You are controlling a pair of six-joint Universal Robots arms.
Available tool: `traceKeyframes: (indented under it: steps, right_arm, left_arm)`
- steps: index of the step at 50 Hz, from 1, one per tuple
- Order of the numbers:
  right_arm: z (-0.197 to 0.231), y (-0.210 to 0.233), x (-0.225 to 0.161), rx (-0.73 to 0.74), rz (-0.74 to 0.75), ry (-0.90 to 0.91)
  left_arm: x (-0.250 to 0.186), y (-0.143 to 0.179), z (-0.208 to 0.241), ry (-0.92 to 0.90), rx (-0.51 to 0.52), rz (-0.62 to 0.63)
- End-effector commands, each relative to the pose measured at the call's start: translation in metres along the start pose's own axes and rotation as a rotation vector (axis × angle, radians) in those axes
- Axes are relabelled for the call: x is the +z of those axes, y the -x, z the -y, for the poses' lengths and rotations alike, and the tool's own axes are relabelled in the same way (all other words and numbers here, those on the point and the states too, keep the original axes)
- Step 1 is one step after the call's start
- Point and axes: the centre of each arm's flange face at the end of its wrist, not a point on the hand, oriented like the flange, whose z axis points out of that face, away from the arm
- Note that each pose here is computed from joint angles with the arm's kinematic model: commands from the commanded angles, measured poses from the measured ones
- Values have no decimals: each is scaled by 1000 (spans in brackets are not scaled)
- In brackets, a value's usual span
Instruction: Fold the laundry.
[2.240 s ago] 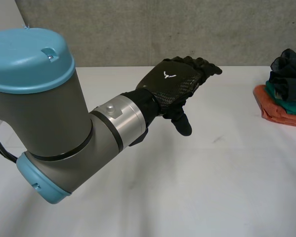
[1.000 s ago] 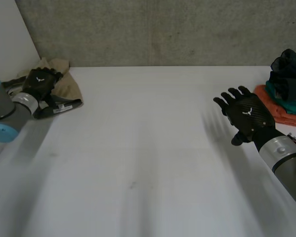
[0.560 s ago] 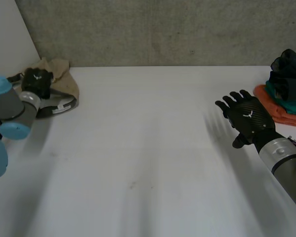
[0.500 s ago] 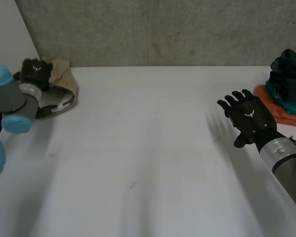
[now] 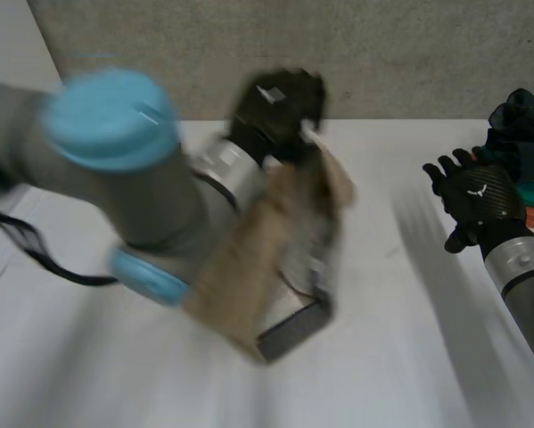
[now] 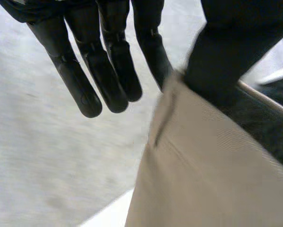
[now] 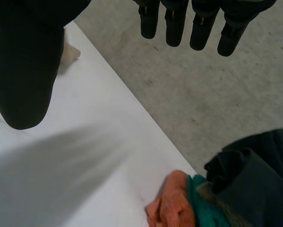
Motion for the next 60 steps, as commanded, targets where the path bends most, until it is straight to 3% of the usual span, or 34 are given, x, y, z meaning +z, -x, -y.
traceKeyframes:
  steps: [1,5,8,12,16,20,22,29,33,45,53,60]
  right_arm:
    - [-2,-10,1,12,-79,57]
    - [-2,-12,0,18,-95,85]
    - [-2,-12,-2,21,-88,100]
    - [13,-16,-11,43,-73,122]
    - [20,-15,-23,182,-33,210]
    - [35,-4,-40,307,33,254]
    - [42,4,-48,336,66,259]
    - [38,49,-66,357,196,307]
    - [24,70,-64,324,197,331]
    - [-1,82,-43,126,78,287]
    - [17,66,-15,55,7,170]
    - [46,25,50,-27,-124,32]
  left_arm:
    - [-4,-59,-52,126,-4,-131]
    - [-15,-62,-47,179,-5,-139]
    - [-29,-52,-17,177,-5,-124]
    - [-45,-21,4,179,4,-57]
    - [-54,18,16,159,32,39]
    - [-54,67,4,174,124,143]
    - [-49,93,-8,196,219,168]
    - [-33,156,-68,324,473,129]
    - [-21,172,-97,355,550,71]
    - [0,183,-152,389,575,40]
    - [-5,159,-139,402,566,43]
    - [-37,126,-92,384,517,42]
